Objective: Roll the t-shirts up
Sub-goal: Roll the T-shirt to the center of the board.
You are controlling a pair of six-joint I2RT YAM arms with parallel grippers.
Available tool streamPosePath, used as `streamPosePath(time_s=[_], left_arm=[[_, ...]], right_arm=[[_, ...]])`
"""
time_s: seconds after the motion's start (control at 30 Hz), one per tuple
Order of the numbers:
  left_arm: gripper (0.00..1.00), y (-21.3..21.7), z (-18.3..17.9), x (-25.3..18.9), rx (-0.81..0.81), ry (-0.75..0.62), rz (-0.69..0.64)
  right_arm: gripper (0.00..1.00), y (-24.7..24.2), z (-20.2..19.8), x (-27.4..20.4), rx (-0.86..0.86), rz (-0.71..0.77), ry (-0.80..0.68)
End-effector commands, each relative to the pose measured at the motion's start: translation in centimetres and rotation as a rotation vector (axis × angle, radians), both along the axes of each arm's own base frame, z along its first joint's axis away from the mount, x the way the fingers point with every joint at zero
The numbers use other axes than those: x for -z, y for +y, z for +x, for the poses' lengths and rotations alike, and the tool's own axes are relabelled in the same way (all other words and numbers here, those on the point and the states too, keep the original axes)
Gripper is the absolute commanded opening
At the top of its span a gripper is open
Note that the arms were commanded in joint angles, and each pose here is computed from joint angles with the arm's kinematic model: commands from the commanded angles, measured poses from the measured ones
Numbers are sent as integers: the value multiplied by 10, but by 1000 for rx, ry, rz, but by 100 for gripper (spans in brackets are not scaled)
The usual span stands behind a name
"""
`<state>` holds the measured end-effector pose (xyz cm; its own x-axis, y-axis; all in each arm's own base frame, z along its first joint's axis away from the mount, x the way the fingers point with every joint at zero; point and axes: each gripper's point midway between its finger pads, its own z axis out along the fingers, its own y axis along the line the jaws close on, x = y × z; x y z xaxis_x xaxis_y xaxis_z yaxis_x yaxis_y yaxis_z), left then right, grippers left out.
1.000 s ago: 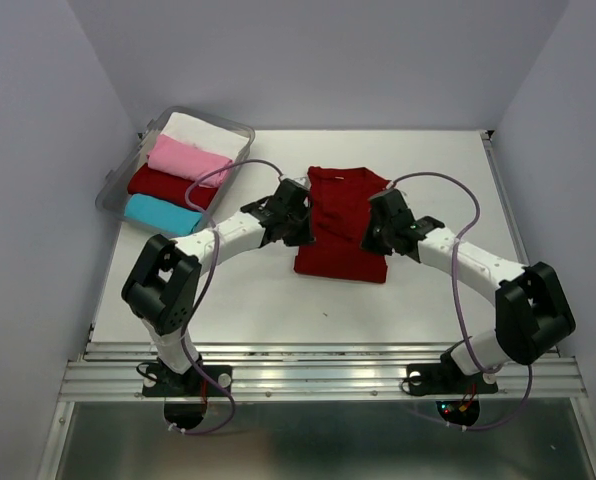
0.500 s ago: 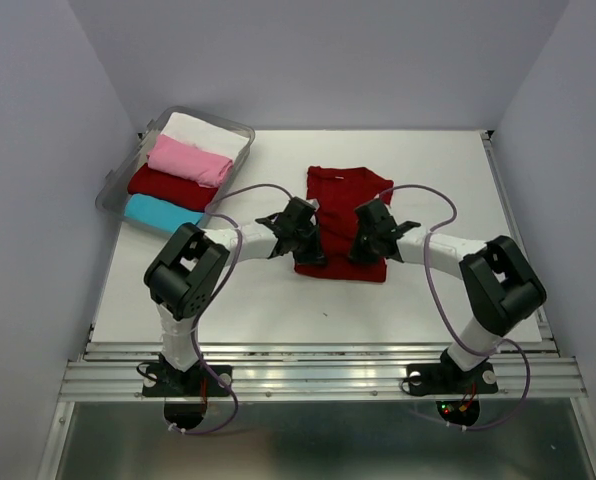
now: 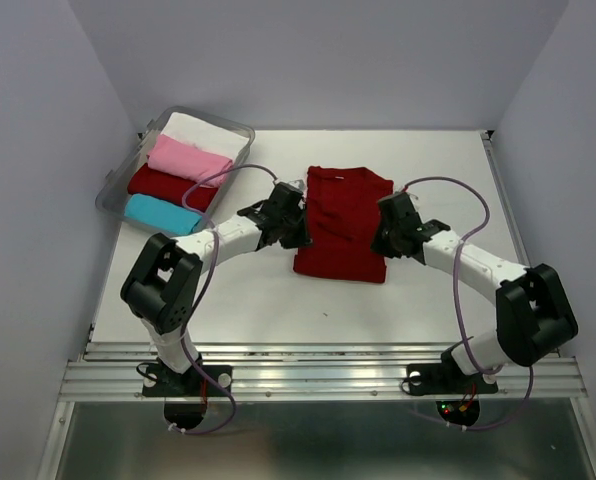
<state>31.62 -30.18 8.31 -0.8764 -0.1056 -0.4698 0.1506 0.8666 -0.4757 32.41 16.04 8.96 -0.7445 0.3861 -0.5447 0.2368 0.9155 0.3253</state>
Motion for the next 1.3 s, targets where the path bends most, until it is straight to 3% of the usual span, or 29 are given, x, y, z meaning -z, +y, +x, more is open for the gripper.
streamPosePath(time_s=[0.0, 0.27, 0.47, 0.77, 1.07, 1.27], left_arm=[[0, 19, -3, 21, -19, 29, 54], [0, 27, -24, 68, -22, 132, 74], [0, 36, -32, 83, -33, 156, 91], [0, 44, 12, 72, -55, 99, 156], [0, 11, 56, 68, -25, 87, 120], [0, 7, 86, 40, -41, 16, 165]], right_arm=[[6, -9, -15, 26, 6, -43, 61], [3, -23, -46, 92, 25, -85, 190], [2, -25, -70, 102, 20, -62, 223], [2, -4, -112, 88, -23, 15, 229], [2, 45, -150, 70, -57, 166, 213], [3, 50, -139, 58, -77, 41, 175]])
